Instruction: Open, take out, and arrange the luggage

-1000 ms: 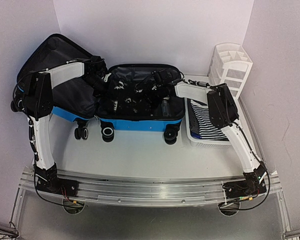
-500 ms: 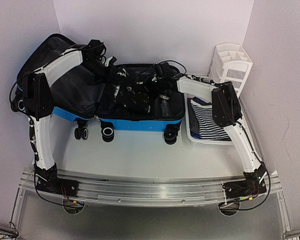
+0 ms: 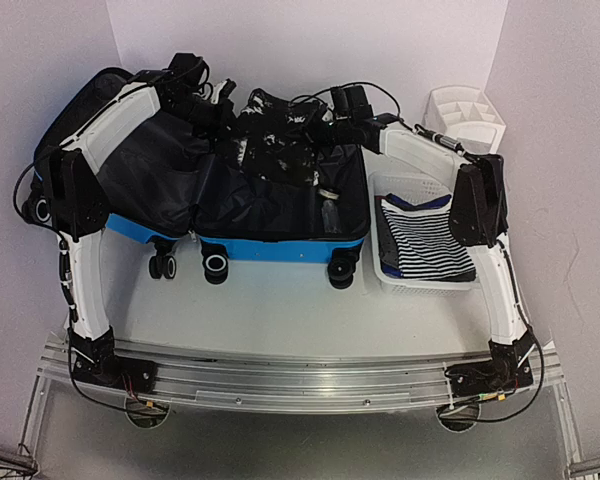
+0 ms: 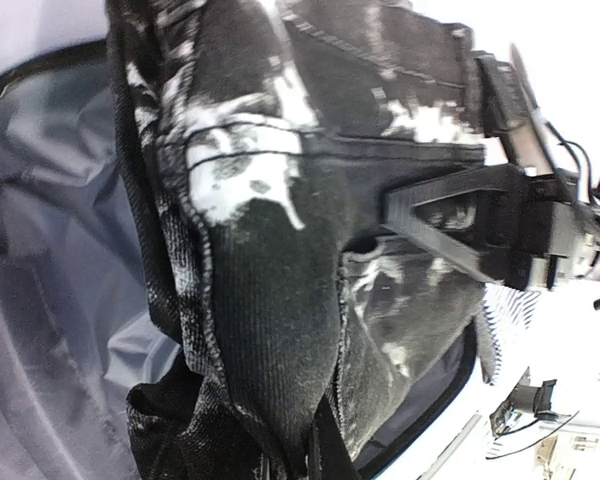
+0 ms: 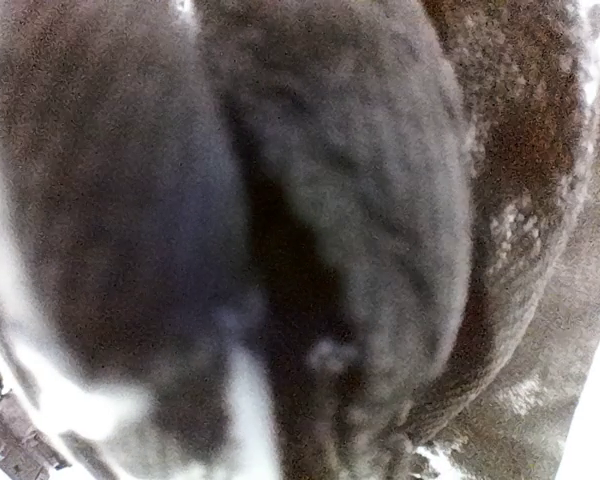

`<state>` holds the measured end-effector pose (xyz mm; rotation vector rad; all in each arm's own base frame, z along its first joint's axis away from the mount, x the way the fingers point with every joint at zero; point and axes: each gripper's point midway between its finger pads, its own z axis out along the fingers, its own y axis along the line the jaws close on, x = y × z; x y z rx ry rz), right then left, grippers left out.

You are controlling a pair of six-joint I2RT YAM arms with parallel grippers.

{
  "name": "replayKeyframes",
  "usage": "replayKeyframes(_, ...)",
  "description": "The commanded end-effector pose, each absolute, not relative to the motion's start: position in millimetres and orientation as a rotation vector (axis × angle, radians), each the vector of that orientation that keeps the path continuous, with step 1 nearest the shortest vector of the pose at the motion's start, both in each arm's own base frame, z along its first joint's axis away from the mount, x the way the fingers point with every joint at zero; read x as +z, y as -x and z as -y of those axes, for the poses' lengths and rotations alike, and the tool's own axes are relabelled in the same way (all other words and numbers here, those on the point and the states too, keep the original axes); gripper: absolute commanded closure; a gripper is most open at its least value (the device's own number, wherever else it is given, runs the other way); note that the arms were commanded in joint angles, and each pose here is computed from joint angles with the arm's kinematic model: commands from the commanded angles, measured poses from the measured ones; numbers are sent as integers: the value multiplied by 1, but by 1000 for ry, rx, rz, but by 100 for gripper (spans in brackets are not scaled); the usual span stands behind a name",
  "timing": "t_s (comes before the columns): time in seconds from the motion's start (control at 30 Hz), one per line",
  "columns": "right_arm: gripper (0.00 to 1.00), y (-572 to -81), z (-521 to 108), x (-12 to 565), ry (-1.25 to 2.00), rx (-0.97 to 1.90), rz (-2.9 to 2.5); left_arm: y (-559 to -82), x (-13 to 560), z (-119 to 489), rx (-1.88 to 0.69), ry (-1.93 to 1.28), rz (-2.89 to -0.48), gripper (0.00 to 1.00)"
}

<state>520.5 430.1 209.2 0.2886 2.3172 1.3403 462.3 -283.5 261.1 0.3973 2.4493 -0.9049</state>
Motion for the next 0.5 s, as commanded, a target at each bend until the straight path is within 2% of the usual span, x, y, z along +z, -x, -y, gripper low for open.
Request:
replayKeyframes(0.0,100,-510,-409,330,-140,1401,-2097,-451,343,348,-1028,-570,-2149,100)
replayKeyframes(0.23,100,-485,-336,349,-101,1288,-2199,-424,356,430,-1206,-621,-2059,100)
replayKeyframes(0.47,100,-431,-241,319,-153,1116,-2393,-372,337,515,-1372,-712,-2032,100)
